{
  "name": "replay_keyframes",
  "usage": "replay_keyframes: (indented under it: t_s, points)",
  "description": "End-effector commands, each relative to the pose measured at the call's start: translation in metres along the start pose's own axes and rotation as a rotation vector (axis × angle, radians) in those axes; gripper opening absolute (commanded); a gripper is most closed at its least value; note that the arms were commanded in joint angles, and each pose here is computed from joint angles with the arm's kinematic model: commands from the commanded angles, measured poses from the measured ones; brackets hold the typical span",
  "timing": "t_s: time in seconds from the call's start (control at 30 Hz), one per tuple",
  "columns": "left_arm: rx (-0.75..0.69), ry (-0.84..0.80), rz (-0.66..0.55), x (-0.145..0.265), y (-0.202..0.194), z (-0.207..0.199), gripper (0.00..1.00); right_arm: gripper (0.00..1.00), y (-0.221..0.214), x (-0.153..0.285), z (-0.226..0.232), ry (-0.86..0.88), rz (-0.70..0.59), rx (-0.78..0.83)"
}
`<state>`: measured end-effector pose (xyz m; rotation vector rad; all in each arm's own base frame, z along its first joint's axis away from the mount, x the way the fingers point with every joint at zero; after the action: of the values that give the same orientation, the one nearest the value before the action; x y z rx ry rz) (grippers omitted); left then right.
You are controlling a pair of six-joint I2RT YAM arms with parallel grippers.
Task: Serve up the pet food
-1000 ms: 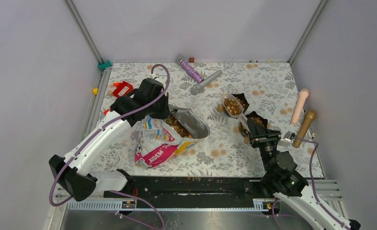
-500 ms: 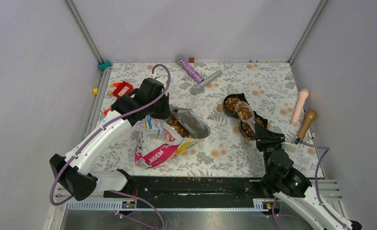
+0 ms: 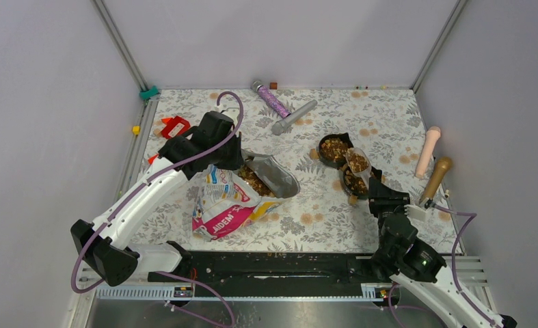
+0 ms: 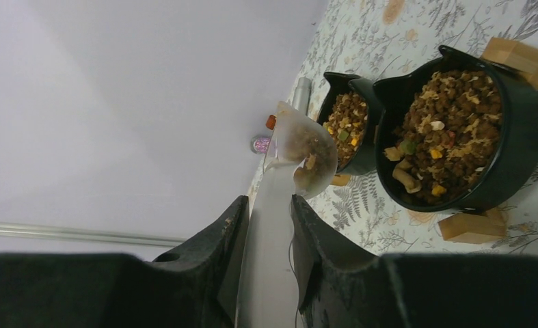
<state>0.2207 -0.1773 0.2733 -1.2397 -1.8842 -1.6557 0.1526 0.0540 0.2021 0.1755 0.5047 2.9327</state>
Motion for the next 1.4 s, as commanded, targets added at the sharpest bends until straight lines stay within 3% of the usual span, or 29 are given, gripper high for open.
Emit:
replay_keyframes:
  t_s: [0.0, 0.7, 1.37]
  points:
    - [0.0, -0.074, -0.035, 0.004, 0.012, -0.013, 0.0, 0.0, 0.046, 0.017, 0.018, 0.073, -0.108, -0.186]
    - [0.001, -0.069, -0.023, 0.0, 0.011, -0.012, 0.0, 0.0, 0.065, 0.03, -0.02, -0.098, -0.123, -0.069]
    - [0.002, -0.069, -0.023, 0.0, 0.011, -0.013, 0.0, 0.0, 0.046, 0.02, -0.028, -0.187, -0.109, 0.046]
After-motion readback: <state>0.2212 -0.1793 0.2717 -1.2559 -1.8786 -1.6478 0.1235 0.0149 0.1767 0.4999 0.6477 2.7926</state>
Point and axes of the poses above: each gripper's point midway between its finger pads, its own x axis back along the fingers, its own z axis along the line the jaws close on, y = z × x, the point moved 6 cm from there along x, back along the fingers, and after that the axes turned 1 degree about -x, right-handed, at the moved point
